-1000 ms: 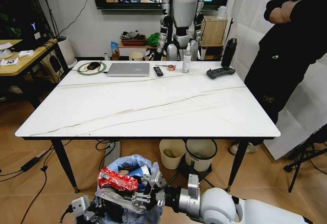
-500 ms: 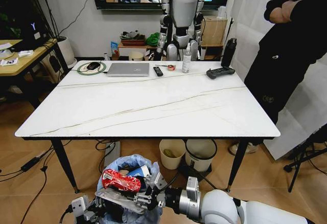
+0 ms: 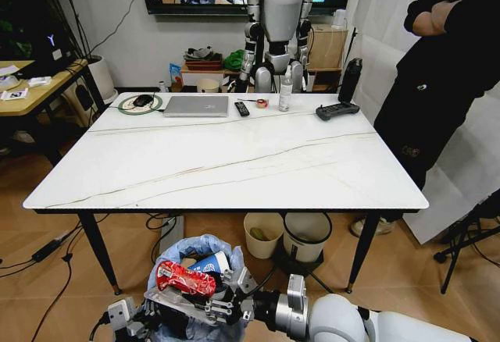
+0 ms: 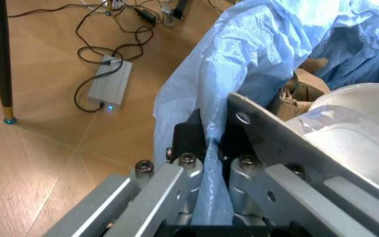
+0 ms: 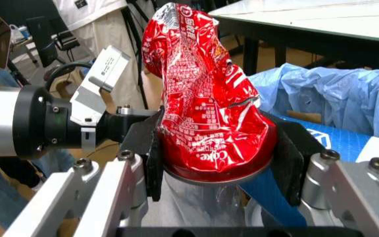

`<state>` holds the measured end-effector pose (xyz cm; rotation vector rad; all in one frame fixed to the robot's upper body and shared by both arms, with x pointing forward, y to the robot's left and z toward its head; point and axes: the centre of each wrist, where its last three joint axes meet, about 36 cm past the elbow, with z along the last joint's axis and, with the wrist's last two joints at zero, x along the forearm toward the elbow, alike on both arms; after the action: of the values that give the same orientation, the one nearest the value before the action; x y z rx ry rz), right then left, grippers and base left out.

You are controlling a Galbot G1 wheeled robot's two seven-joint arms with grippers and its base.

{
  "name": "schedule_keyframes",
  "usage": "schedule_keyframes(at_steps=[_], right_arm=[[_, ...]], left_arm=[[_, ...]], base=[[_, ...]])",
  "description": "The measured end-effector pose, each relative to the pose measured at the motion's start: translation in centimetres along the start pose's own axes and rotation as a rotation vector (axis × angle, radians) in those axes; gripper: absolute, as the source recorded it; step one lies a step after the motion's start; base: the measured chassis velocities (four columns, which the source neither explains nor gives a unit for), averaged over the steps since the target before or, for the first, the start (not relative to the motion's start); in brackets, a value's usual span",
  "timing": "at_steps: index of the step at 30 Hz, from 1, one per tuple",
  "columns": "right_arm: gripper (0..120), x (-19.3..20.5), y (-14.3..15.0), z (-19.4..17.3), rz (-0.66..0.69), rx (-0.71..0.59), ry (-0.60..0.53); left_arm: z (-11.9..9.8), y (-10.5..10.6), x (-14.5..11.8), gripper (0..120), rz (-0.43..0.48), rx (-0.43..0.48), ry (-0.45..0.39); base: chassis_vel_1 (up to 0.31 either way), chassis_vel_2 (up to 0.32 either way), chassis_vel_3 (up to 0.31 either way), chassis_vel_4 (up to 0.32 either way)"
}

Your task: Pick up the trash bin and place the trash from the table into it.

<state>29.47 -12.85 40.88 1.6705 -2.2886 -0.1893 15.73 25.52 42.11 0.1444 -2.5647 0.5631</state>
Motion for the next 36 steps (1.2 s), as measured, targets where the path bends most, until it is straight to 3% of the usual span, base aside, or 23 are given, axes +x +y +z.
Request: schedule_keyframes(at_steps=[11, 14, 19, 25, 28, 36], right_arm=[[82, 0.1, 0.0, 0.2, 0.000, 0.009, -0.012], [99, 0.2, 0.0, 0.0, 0.003, 0.013, -0.017], [100, 0.3, 0.0, -0.8, 0.023, 0.021, -0.046], [100, 1.1, -1.8, -3.9, 0.148, -0.004, -0.186], [100, 3.3, -4.6, -5.8, 0.241, 0.027, -0.300], [100, 7.7, -7.9, -6.0, 0.379, 0.032, -0.420]], left_arm=[[0.0, -0.1, 0.1, 0, -0.002, 0.005, -0.002], [0.0, -0.2, 0.2, 0, -0.002, 0.005, -0.003], [0.0, -0.3, 0.2, 0, 0.000, 0.006, -0.006], [0.1, -0.5, 0.4, 0, 0.006, 0.001, -0.006], [0.1, -0.5, 0.5, 0, 0.015, -0.013, -0.008], [0.0, -0.3, 0.1, 0, 0.034, -0.040, -0.014]], base=[[0.000, 0.000, 0.000, 0.000], [0.000, 0.000, 0.000, 0.000], [0.000, 0.000, 0.000, 0.000], [0.000, 0.000, 0.000, 0.000], [0.000, 0.000, 0.000, 0.000], [0.000, 0.000, 0.000, 0.000]])
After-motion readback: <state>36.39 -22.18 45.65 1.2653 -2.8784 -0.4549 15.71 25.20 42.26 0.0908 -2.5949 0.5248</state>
